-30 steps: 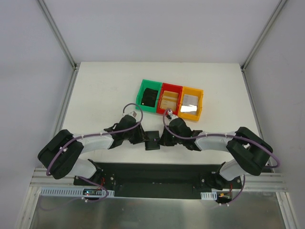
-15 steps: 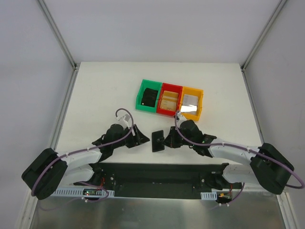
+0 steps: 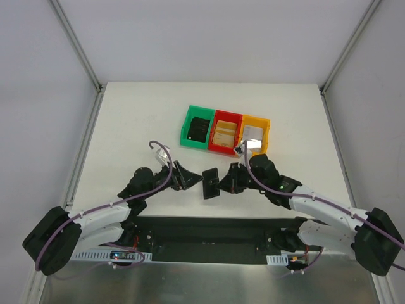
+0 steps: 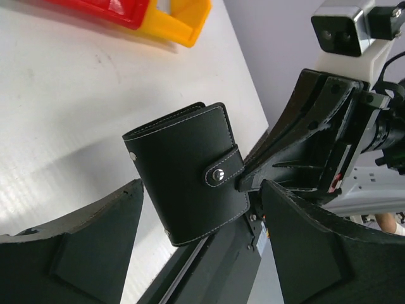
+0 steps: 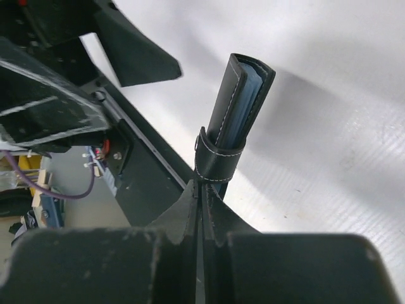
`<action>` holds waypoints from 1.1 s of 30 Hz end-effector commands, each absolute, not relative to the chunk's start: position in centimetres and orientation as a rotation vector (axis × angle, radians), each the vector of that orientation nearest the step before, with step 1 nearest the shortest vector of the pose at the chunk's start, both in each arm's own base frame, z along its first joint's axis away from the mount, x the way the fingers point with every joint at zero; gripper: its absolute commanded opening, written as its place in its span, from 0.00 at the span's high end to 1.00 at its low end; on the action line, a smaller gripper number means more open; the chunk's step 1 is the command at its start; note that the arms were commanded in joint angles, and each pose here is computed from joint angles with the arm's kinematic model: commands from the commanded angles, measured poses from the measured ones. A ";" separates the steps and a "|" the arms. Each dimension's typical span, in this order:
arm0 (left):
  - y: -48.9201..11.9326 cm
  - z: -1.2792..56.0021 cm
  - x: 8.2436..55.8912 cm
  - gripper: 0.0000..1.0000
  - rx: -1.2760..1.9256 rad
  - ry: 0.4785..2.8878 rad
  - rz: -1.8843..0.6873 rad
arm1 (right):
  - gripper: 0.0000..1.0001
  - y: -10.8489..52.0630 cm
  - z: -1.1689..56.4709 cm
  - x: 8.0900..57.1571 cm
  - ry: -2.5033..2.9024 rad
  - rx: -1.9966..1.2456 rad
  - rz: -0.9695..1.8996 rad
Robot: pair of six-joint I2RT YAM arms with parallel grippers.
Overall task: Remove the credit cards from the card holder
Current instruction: Pick up the card holder from the center of the board, then open the card holder.
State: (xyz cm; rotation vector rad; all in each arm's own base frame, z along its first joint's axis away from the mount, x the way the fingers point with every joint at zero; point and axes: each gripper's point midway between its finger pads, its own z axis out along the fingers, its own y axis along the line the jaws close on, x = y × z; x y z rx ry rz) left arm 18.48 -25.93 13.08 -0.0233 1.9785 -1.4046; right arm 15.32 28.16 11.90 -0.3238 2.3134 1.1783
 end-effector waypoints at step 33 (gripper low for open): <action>-27.8 23.3 14.9 0.54 0.297 1.512 -1.798 | 1.00 29.0 23.0 14.1 2.014 -0.456 1.431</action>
